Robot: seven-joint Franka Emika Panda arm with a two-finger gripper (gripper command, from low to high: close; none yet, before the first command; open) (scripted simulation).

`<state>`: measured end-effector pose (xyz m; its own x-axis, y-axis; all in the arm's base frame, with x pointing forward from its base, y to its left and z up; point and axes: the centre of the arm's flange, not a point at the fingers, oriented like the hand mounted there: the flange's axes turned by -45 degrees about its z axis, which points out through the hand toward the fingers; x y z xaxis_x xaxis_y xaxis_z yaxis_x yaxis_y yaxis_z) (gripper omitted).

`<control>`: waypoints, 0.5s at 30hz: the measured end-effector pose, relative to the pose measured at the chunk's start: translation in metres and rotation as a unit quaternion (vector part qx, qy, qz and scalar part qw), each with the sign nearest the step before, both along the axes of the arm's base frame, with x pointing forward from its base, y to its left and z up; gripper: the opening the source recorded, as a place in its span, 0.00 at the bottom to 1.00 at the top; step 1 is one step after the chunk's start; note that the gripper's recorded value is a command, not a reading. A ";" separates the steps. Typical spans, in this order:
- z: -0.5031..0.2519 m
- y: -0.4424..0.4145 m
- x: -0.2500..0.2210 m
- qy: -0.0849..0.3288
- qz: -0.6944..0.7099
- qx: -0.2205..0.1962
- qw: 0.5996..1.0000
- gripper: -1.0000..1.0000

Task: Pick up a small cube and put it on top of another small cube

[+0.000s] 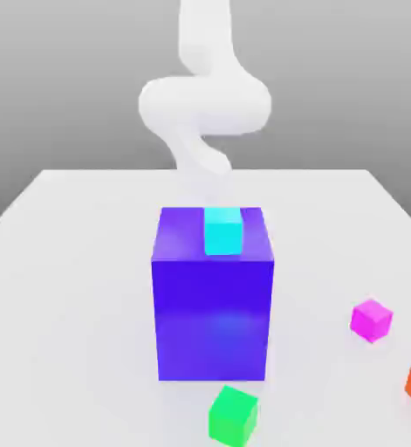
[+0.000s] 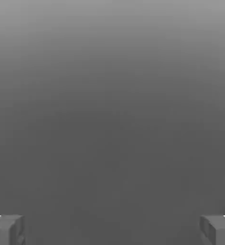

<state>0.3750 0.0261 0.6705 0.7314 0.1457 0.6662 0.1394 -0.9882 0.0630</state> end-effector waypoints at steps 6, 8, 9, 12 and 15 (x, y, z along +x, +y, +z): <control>-0.107 0.076 0.042 0.067 0.190 -0.092 0.975 0.50; -0.143 0.102 0.046 0.085 0.253 -0.121 0.956 0.50; -0.161 0.115 0.047 0.094 0.284 -0.134 0.945 0.50; -0.216 0.153 0.042 0.117 0.377 -0.174 0.902 0.50; -0.271 0.188 0.027 0.136 0.466 -0.210 0.849 0.50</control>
<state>0.4017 0.2140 0.3995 0.2861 0.9280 0.2386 0.9141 -0.3390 0.2223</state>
